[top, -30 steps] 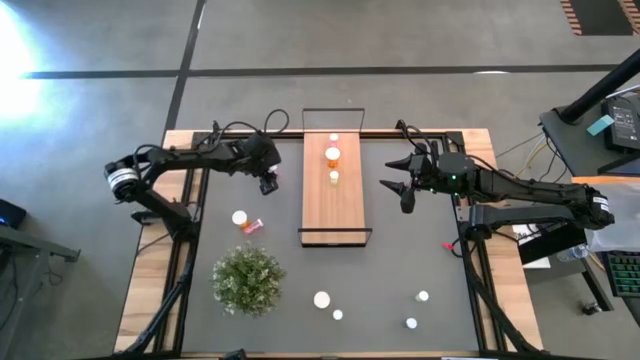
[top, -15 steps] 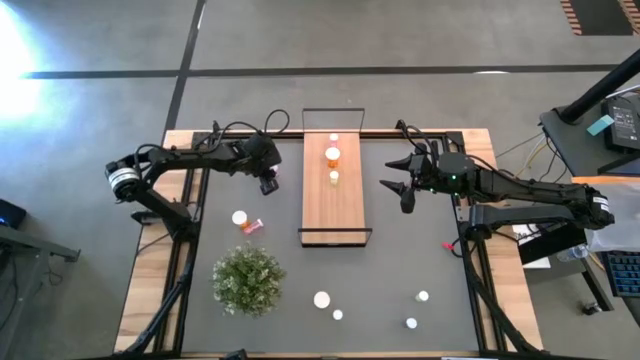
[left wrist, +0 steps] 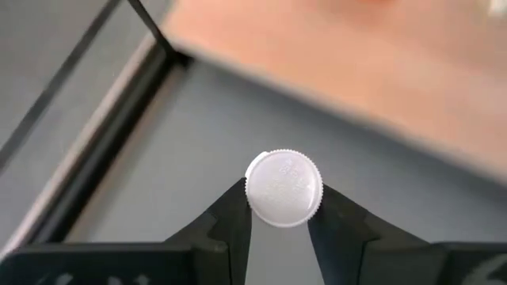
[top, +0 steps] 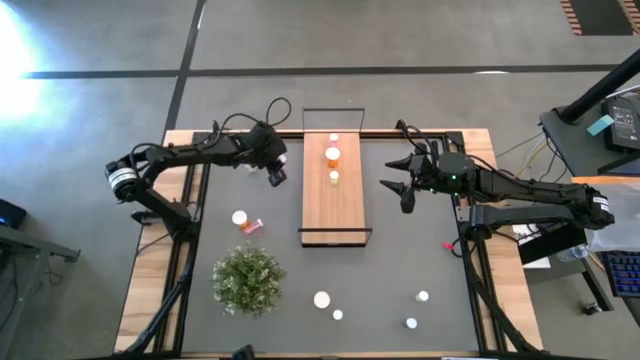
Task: Pick and place medicine bottles onto shelf by color
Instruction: Put the top pink pill bottle on the shelf aligned with the other pink pill bottle
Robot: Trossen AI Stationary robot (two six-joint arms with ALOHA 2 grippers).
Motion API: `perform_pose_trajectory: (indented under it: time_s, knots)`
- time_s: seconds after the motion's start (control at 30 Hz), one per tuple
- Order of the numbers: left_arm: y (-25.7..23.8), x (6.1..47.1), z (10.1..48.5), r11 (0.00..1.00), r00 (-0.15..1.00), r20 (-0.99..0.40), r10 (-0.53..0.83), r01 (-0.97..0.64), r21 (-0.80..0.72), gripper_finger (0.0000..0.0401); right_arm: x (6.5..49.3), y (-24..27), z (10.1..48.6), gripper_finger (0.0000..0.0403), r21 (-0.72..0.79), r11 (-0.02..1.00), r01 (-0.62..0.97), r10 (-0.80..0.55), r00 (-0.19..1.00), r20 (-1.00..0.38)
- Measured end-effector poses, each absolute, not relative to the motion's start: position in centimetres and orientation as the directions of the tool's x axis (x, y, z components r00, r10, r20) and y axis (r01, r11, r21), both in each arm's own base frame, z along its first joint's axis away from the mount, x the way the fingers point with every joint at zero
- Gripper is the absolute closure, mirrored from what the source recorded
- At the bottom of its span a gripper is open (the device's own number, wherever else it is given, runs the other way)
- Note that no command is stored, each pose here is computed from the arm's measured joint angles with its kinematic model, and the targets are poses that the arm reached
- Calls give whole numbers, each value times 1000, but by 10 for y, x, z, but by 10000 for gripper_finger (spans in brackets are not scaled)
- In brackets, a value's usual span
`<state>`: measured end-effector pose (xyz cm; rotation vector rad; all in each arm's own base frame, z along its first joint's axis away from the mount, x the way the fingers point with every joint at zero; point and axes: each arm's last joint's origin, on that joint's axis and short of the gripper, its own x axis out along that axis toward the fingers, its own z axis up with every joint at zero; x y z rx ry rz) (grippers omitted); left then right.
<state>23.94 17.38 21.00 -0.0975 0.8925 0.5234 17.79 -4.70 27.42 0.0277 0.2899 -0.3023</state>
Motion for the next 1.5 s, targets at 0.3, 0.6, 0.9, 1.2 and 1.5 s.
perform_pose_trajectory:
  time_s: [0.3, 0.6, 0.9, 1.2, 1.5]
  knots:
    - [185, 264, 238, 871, 581, -712, 395, -484, 89, 310, 178, -47, 274, 154, -16, 955, 297, -289, 914, -286]
    - [207, 299, 230, 875, 564, -741, 366, -480, 66, 310, 178, -47, 274, 154, -16, 955, 297, -289, 914, -286]
    - [225, 325, 230, 875, 544, -766, 343, -482, 49, 310, 178, -47, 274, 154, -16, 955, 297, -289, 914, -285]
    - [238, 335, 228, 869, 538, -768, 347, -492, 48, 310, 178, -47, 274, 154, -16, 955, 297, -289, 914, -285]
    - [245, 336, 226, 864, 517, -786, 340, -502, 44, 310, 178, -47, 274, 154, -16, 955, 297, -289, 914, -285]
